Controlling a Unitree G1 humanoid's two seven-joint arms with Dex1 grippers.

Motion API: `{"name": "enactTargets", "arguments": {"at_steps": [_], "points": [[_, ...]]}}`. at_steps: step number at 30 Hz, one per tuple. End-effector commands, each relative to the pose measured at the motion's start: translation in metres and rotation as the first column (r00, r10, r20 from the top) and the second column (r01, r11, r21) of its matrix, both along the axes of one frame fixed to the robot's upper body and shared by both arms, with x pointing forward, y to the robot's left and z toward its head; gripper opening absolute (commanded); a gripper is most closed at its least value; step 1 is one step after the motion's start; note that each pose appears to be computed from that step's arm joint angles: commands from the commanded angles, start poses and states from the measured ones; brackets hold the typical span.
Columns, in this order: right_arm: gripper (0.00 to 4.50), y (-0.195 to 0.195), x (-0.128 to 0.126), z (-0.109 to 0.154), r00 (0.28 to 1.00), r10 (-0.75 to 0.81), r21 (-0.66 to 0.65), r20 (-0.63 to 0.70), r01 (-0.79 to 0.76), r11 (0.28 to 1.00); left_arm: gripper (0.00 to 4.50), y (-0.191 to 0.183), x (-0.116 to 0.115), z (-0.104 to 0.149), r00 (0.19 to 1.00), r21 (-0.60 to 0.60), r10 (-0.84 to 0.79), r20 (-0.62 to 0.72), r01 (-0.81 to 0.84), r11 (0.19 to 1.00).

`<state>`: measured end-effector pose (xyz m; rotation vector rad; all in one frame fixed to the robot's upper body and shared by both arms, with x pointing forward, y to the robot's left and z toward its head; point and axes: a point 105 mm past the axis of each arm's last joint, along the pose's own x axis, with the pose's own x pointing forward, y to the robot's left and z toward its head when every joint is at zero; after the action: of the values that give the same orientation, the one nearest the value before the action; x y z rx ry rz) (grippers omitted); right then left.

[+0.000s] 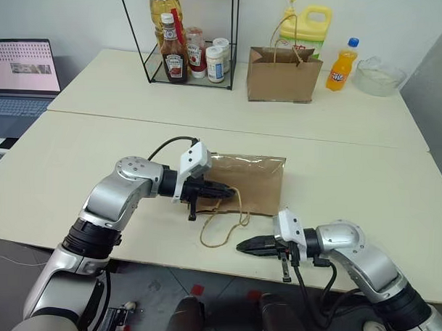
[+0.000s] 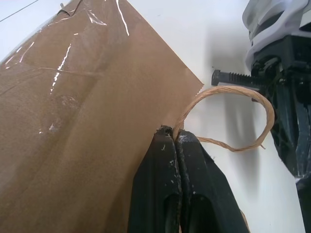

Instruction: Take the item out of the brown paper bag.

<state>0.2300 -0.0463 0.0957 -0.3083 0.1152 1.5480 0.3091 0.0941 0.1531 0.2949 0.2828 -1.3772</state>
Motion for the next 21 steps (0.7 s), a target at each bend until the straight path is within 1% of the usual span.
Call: {"name": "enactTargets", "arguments": {"at_steps": [1, 6, 10, 12, 15, 21], "points": [[0.01, 0.008, 0.004, 0.003, 1.0, 0.003, 0.009, 0.023, -0.003, 1.0, 0.0, -0.005, -0.003, 0.012, 0.999, -0.022, -0.019, 0.047, 0.02, 1.0], [0.01, 0.017, 0.015, -0.005, 0.997, -0.037, 0.014, 0.063, 0.037, 0.999, 0.0, -0.006, -0.003, 0.013, 0.999, -0.028, -0.015, 0.048, 0.016, 0.999], [0.01, 0.02, 0.027, -0.009, 0.983, -0.087, 0.004, 0.163, 0.088, 0.996, 0.0, -0.005, -0.003, 0.013, 0.999, -0.03, -0.009, 0.049, 0.011, 1.0], [0.01, 0.02, 0.028, -0.012, 0.977, -0.081, -0.007, 0.198, 0.084, 0.996, 0.0, -0.004, -0.004, 0.013, 0.999, -0.029, -0.006, 0.051, 0.008, 1.0], [0.58, 0.02, 0.025, -0.014, 0.97, -0.044, -0.024, 0.238, 0.051, 0.998, 0.0, -0.004, -0.005, 0.012, 0.999, -0.028, -0.005, 0.051, 0.007, 1.0], [2.64, 0.02, 0.029, -0.018, 0.955, 0.011, -0.069, 0.296, 0.01, 0.998, 0.0, -0.004, -0.003, 0.014, 0.998, -0.031, -0.001, 0.058, 0.003, 1.0]]}}
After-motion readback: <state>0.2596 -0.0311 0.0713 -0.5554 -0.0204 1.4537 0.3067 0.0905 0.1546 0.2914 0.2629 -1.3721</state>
